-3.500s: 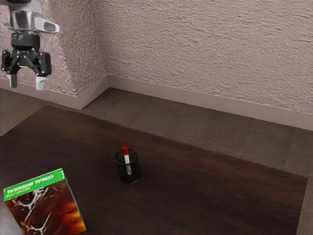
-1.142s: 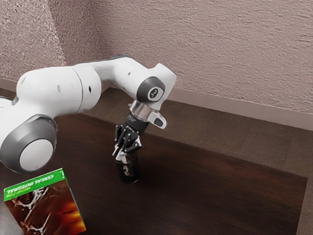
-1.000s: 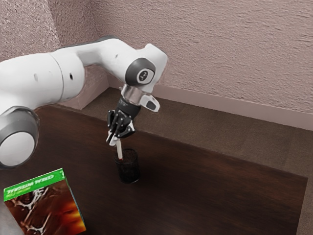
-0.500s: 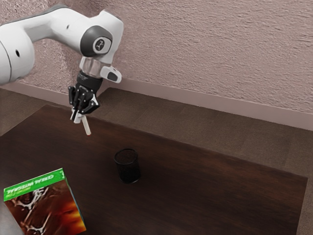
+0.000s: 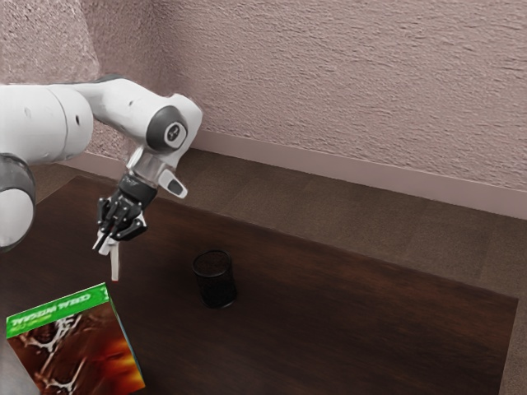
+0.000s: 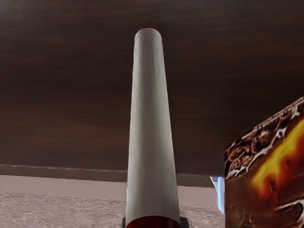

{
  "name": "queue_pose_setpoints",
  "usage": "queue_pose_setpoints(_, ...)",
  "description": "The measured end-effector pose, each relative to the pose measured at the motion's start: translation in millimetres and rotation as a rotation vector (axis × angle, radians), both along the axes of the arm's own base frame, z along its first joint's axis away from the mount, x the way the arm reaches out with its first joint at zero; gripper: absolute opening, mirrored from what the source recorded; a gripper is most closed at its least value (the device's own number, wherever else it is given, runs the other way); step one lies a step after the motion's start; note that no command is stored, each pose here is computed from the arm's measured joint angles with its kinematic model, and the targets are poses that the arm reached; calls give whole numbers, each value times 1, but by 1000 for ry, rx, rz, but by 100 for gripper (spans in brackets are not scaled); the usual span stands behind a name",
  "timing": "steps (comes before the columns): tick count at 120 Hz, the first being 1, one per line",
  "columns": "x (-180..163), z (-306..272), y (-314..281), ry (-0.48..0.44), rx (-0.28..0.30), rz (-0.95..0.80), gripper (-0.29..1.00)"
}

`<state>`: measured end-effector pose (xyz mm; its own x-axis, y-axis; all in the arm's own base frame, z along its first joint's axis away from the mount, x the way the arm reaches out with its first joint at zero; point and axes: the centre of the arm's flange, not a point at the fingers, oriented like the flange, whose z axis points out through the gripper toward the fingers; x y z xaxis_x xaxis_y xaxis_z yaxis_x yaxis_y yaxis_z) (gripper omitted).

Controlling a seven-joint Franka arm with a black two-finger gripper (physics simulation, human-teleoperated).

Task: Take the marker out of the pen holder and place it to the left of the pen holder.

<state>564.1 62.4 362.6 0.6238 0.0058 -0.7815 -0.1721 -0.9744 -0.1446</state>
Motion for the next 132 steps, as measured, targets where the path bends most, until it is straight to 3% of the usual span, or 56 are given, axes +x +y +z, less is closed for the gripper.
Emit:
queue_pose_setpoints(35, -7, -79, 29, 182, -39, 25, -6)
queue_pose_setpoints(68, -11, -106, 36, 243, -104, 4, -6)
queue_pose_setpoints(97, -10, -106, 35, 241, -150, -11, 40)
queue_pose_setpoints(104, -4, -90, 33, 192, -156, -29, 47)
queue_pose_setpoints(111, 6, -52, 26, 88, -161, -65, 53)
queue_pose_setpoints(132, 15, 99, -36, -413, -241, -247, 63)
